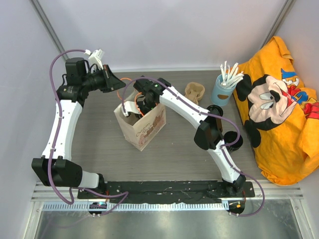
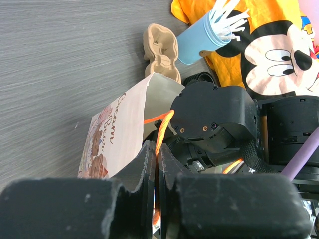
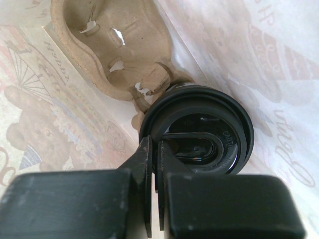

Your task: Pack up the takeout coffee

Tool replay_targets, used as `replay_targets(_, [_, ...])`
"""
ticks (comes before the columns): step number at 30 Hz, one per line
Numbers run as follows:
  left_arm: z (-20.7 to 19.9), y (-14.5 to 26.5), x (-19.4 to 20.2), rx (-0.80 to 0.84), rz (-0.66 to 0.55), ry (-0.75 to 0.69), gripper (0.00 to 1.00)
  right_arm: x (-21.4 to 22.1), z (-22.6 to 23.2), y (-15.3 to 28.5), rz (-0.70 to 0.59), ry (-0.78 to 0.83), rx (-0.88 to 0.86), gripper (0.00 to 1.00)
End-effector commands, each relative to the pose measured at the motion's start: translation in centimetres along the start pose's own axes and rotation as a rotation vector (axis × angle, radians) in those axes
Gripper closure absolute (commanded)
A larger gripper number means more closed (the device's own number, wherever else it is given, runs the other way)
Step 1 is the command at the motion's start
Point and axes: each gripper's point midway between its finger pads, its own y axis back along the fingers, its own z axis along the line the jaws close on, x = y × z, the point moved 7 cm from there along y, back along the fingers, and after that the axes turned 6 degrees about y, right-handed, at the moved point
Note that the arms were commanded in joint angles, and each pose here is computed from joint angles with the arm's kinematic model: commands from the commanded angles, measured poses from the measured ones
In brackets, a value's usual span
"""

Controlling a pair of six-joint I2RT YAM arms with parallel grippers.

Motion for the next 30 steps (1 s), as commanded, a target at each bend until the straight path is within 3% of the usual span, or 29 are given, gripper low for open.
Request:
replay_targets(1, [-0.8,0.4,-0.9,0.014,-0.027,-0.042,0.92,0.4,0.8,-0.4,0.005,-0.019,-0.049,0.99])
replay_targets(30, [-0.8,0.5,-0.8,0.011,-0.023,-0.047,0.92,2.1,-0.3,0.3,-0.037,-0.081,-0.008,0.99])
